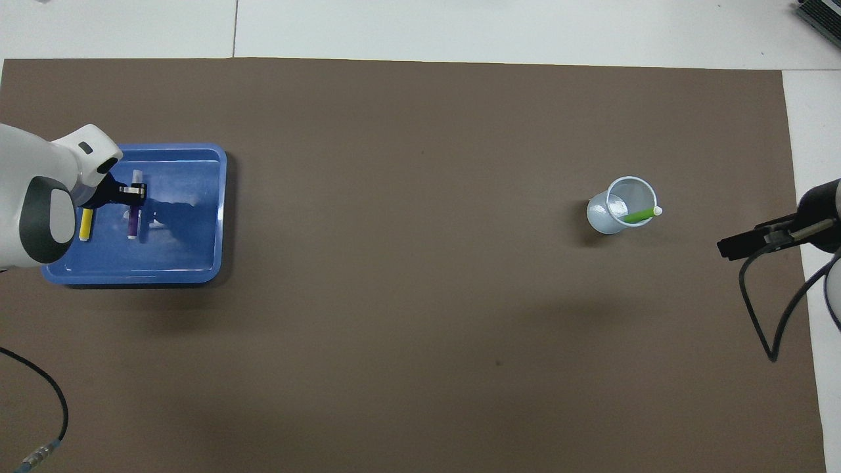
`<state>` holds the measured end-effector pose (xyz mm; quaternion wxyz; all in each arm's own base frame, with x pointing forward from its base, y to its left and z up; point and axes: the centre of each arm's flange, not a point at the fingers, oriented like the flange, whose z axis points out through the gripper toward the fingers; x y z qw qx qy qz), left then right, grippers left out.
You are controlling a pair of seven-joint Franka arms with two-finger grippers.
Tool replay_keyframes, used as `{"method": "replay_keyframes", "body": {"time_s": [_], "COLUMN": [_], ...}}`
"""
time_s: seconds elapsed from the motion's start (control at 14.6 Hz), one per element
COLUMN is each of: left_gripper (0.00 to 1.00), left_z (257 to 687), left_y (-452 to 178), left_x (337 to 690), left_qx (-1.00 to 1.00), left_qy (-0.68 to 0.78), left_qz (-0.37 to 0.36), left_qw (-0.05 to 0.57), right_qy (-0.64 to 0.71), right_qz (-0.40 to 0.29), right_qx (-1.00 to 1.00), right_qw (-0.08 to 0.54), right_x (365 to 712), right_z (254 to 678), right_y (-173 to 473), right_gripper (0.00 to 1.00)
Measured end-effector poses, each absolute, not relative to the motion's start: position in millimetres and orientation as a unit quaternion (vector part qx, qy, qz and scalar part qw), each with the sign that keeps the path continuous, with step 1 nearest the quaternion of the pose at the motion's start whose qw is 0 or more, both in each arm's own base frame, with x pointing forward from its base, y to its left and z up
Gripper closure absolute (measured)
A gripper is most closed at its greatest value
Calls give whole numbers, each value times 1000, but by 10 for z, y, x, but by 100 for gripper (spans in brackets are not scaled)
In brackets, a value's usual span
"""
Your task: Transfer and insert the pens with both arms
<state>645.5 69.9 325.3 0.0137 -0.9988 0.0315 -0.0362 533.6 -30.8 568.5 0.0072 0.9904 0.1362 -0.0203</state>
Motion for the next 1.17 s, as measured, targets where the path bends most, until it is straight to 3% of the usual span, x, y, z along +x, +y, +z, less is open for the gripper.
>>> {"method": "replay_keyframes", "body": {"time_s": [0.27,0.48,0.89,1.17], "left_gripper": [83,83,83,83], "left_z": [3784,3850,4116,4366], "left_y": [460,150,-921,-1578], "left_x": [6677,6696,6572,6402], "left_qx": [-999,-996,-975,-947], "left_qy": [-11,-68,-212,-307], "left_qz": [-36,-23,0,12], "left_qw": [-29,-48,-73,-97], "right_qy": [132,135,137,131], "right_qz": [-28,-28,-28,-26], "right_qx": [991,990,990,990], "right_qw": [6,5,5,-38], "right_x": [5301,5294,5293,5285], "right_z": [5687,5689,5683,5614], "right_y": [-359,-428,-422,-346], "right_gripper": [0,0,0,0]}}
